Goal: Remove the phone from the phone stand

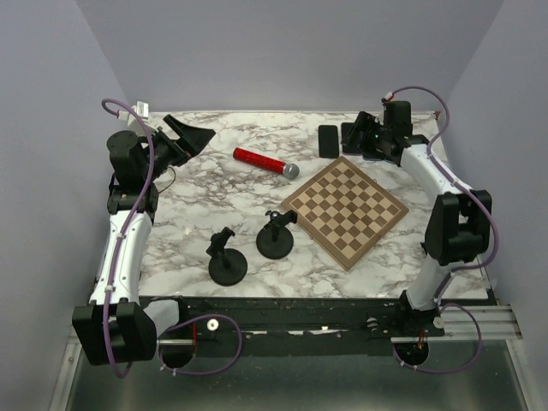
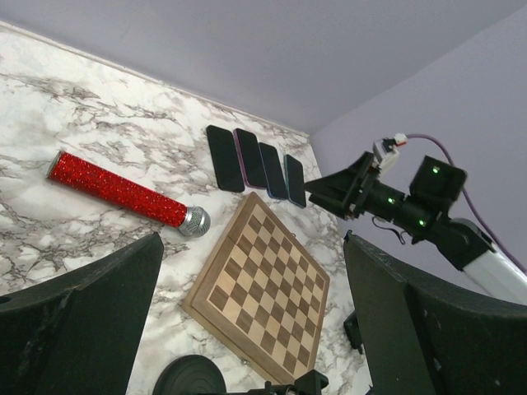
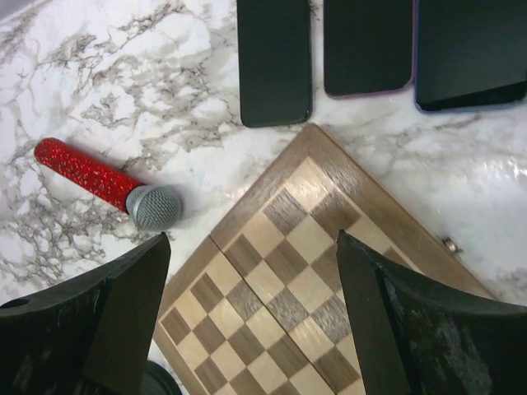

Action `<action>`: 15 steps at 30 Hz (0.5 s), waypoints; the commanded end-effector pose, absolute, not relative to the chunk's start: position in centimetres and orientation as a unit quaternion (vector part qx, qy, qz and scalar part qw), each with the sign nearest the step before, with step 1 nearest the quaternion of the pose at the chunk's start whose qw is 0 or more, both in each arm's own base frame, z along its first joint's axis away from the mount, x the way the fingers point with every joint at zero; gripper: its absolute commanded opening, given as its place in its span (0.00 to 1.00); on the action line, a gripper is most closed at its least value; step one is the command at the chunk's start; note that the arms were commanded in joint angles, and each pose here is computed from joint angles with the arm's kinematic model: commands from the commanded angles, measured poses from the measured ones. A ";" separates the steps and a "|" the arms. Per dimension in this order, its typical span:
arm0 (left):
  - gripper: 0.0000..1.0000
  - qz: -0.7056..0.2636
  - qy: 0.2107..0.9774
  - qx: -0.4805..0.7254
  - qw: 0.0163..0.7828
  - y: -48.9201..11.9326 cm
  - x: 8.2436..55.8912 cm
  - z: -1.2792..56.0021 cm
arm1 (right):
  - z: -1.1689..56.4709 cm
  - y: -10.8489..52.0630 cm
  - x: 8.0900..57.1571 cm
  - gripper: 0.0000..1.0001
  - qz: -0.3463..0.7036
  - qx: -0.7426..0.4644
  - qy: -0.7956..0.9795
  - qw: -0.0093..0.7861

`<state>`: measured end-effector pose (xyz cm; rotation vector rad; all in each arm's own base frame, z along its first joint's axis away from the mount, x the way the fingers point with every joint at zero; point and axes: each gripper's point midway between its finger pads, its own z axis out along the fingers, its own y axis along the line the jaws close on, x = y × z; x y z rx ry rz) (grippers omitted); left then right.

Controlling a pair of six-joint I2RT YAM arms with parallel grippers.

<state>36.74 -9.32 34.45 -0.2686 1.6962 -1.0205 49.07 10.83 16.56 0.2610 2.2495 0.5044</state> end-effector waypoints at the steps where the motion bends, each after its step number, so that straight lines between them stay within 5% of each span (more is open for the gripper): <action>1: 0.98 -0.430 0.719 -0.090 0.539 -10.6 36.2 34.5 | 17.4 9.7 45.9 0.90 0.178 0.105 0.878 0.431; 15: 0.99 -0.399 0.686 0.020 0.608 -13.9 32.4 37.5 | 30.4 9.0 34.4 1.00 0.237 0.059 0.754 0.610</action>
